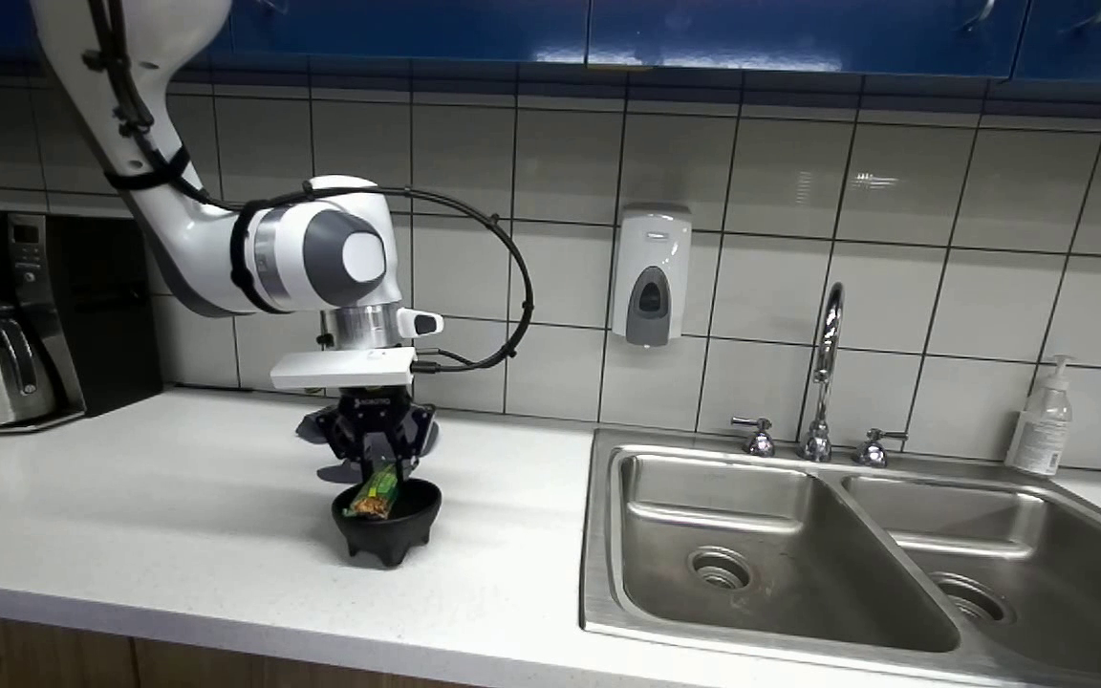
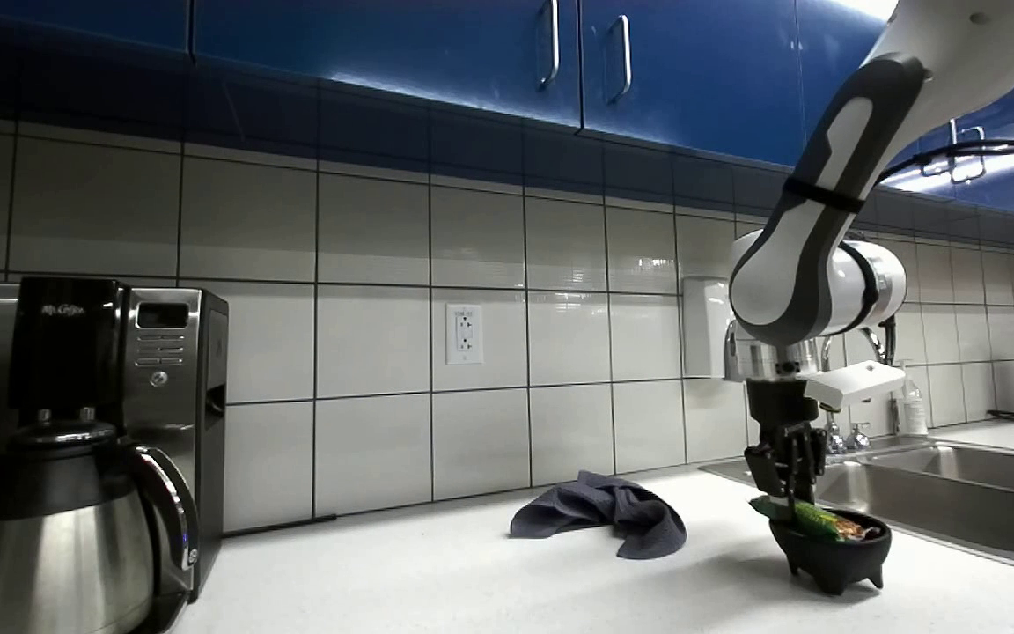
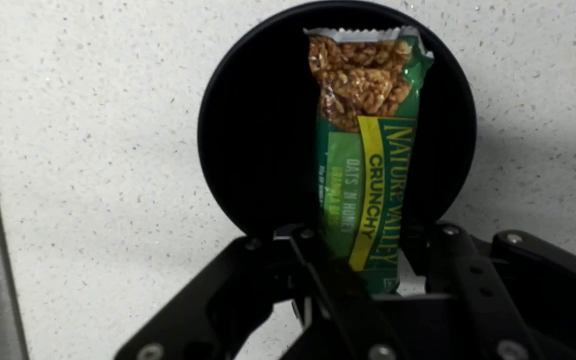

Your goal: Put the green bar in the bowl

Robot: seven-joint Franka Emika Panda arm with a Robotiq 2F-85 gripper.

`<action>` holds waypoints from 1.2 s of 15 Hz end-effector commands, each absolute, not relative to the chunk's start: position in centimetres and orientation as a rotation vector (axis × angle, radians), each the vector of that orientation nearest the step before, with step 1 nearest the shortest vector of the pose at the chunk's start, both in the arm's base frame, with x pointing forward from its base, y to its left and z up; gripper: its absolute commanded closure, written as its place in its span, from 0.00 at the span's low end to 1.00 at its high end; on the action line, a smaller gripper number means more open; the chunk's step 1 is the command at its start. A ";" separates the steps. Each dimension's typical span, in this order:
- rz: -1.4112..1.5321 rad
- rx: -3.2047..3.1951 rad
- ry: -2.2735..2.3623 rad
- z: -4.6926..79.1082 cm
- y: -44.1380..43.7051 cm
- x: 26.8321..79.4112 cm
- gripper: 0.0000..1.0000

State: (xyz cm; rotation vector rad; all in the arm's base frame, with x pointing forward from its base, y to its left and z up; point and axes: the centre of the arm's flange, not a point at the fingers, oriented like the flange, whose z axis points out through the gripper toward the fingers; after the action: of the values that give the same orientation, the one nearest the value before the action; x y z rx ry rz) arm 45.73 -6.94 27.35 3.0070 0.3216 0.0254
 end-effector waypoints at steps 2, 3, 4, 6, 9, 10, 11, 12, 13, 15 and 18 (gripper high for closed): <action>0.062 2.986 0.322 27.5 -6.4 45.5 0.80; 0.068 2.984 0.325 27.7 -6.3 45.5 0.35; 0.072 2.980 0.326 27.7 -6.1 45.5 0.34; 0.077 2.972 0.346 27.8 -5.8 45.5 0.21; 0.077 2.966 0.367 27.8 -5.3 45.5 0.01; 0.070 2.970 0.378 28.0 -5.1 45.6 0.00; 0.066 2.976 0.377 28.4 -5.0 45.6 0.00; 0.059 2.980 0.383 28.9 -4.9 45.7 0.00; 0.052 2.986 0.385 29.6 -4.8 45.8 0.00; 0.052 3.005 0.368 30.9 -4.8 45.9 0.00; 0.022 3.047 0.339 32.7 -4.6 45.9 0.00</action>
State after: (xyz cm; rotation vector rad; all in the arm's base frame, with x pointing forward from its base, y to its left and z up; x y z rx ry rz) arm 46.09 -4.97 29.63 3.0162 0.3467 0.0554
